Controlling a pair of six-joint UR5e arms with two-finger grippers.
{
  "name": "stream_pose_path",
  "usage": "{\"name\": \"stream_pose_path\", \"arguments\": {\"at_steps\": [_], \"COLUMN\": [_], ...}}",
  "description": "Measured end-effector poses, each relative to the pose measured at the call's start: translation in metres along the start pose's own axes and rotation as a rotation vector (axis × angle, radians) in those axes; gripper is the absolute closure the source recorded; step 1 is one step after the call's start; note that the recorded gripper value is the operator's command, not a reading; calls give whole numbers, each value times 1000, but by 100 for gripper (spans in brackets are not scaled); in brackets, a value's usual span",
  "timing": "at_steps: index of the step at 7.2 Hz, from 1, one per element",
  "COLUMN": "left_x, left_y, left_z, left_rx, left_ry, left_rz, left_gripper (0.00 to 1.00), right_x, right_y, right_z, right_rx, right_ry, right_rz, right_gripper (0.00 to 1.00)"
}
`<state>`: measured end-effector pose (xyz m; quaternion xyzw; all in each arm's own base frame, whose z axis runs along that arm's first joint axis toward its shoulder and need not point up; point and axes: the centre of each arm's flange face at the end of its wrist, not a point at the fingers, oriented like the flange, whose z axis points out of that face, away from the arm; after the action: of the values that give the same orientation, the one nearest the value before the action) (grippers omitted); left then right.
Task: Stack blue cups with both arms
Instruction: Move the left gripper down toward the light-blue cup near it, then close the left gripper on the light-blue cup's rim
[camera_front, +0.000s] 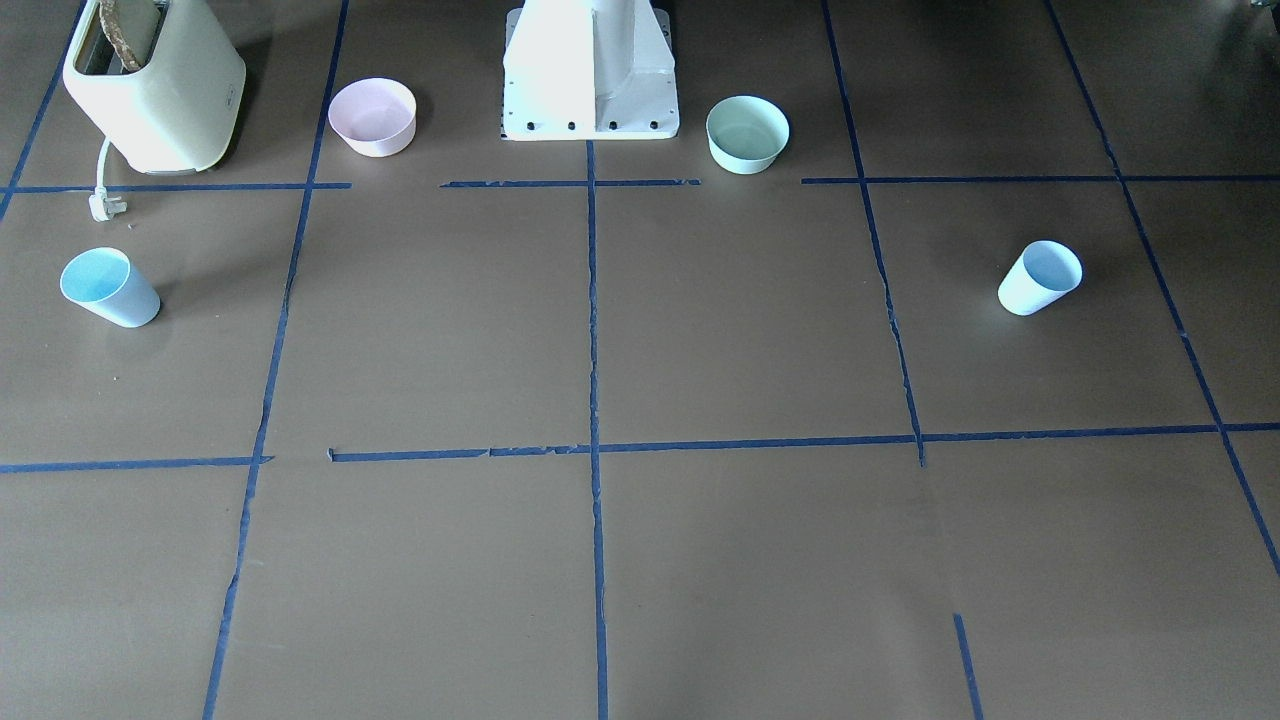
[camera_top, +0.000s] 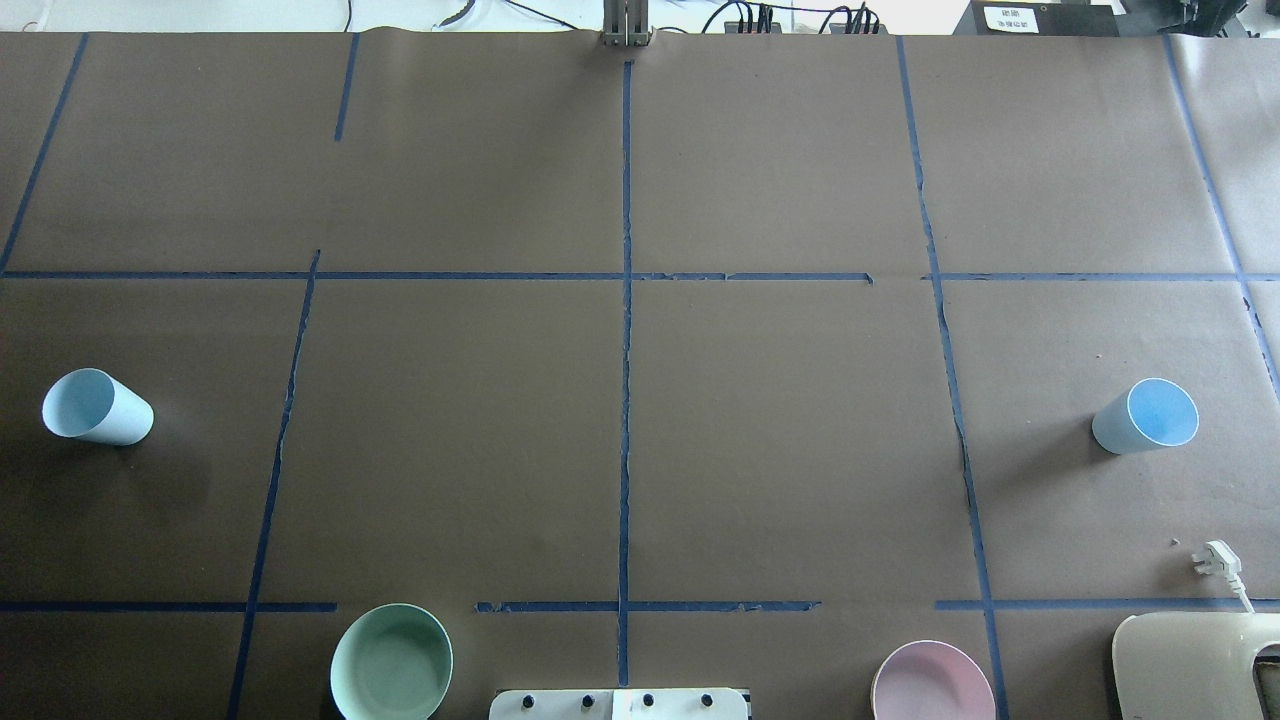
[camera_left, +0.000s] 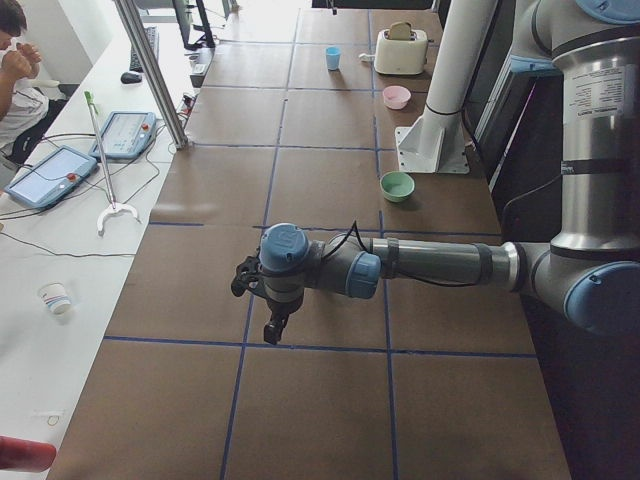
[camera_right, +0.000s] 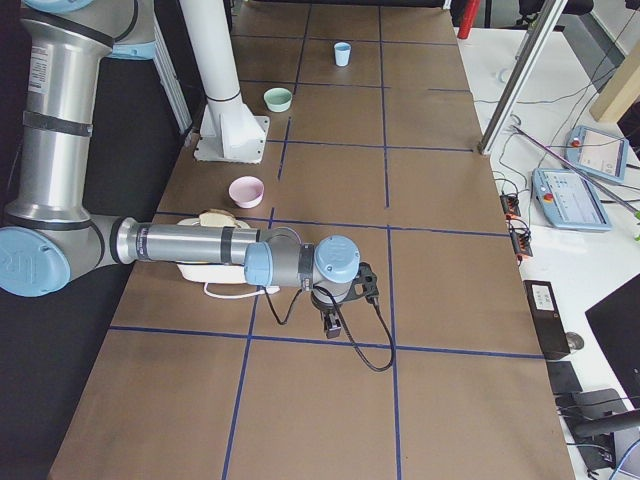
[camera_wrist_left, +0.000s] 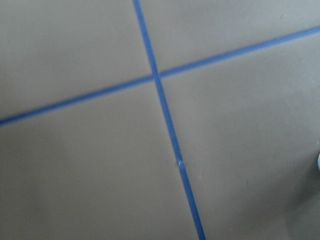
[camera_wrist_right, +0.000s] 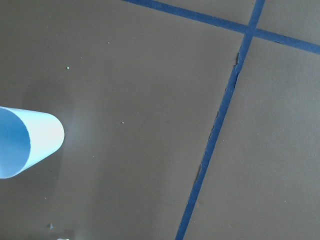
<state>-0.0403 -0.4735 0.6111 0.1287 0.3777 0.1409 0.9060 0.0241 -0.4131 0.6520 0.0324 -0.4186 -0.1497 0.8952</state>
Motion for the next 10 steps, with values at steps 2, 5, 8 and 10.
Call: {"name": "stream_pose_path", "arguments": {"at_steps": [2,5,8,10], "left_x": [31,93,147,163], "left_y": [-25,-27,-5,3], "left_z": [11,56,104,121], "left_rx": [13,6,-11,-45], "left_ry": [21,57,77,82], "left_rz": [11,-157,-293,-298], "left_gripper": [0,0,0,0], "right_x": [0,-1,-1,-1], "right_y": [-1,-1,-1,-1], "right_z": [0,0,0,0], "right_rx": [0,1,5,6], "right_ry": [0,0,1,0], "right_rz": [-1,-2,-8,-10], "right_gripper": [0,0,0,0]}}
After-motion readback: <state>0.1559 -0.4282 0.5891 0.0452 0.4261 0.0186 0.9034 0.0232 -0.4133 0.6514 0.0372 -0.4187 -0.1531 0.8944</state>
